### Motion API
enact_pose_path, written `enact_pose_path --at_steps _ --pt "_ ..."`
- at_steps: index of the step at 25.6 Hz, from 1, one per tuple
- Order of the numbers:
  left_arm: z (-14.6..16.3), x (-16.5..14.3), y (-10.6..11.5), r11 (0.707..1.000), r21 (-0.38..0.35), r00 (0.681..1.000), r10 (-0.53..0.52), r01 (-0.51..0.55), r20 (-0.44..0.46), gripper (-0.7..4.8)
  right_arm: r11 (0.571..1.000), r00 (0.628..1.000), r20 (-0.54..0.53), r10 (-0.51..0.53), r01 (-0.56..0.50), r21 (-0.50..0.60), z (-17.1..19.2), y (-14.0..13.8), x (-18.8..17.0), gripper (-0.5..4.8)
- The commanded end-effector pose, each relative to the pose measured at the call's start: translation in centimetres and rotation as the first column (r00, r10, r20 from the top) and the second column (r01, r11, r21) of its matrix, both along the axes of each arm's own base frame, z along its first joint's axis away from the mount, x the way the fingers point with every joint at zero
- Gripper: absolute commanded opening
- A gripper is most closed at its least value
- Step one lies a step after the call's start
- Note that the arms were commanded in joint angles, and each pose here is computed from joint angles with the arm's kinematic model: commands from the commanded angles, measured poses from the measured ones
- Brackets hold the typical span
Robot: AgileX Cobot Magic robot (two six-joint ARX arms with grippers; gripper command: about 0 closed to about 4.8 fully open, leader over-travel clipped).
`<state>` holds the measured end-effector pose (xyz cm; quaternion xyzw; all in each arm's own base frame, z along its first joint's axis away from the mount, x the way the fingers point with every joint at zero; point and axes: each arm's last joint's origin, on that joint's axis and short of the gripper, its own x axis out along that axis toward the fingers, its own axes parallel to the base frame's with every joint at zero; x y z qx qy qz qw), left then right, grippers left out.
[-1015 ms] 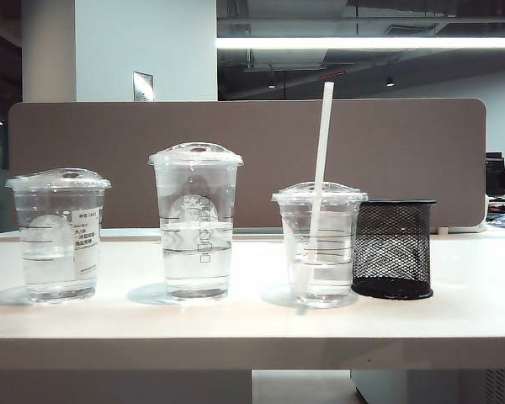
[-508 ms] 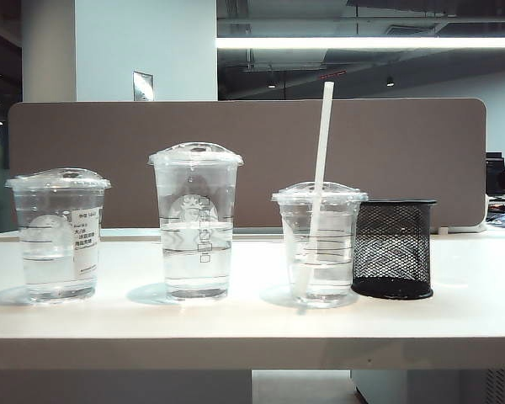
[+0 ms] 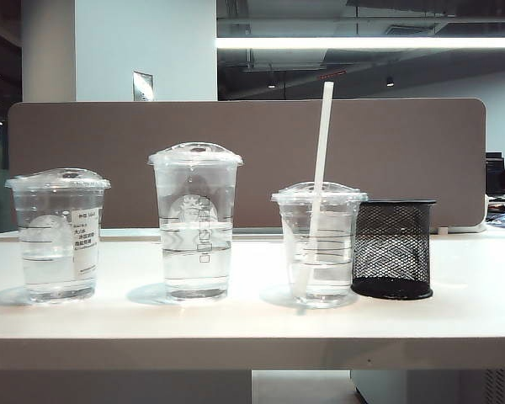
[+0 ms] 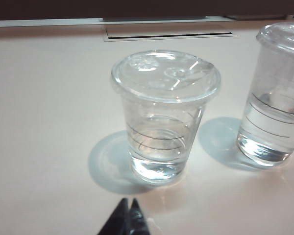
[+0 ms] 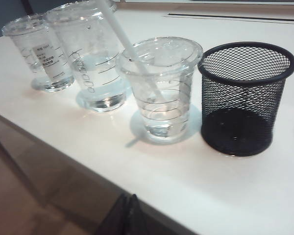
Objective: Pick up the straw and insert it into the small coffee cup.
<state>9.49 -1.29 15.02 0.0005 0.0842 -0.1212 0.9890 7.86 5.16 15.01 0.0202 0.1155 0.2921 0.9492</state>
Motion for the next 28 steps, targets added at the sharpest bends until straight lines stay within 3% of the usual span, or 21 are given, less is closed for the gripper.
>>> enact_pose_path --at_steps 1,10,28 --pt "0.0 0.0 0.0 1.0 0.003 1.0 -0.002 0.002 0.005 -0.04 0.984 0.984 0.011 -0.18 0.18 -0.005 0.0 -1.3 0.7 0.0" --pt "0.0 0.0 0.0 1.0 0.003 1.0 -0.003 0.003 0.006 -0.04 0.904 0.904 0.009 -0.428 0.428 0.027 -0.1 -4.0 1.6 0.0" --pt "0.0 0.0 0.0 1.0 0.003 1.0 -0.002 0.002 0.005 -0.05 0.895 0.894 0.047 -0.445 0.445 -0.005 -0.1 -4.2 1.7 0.0"
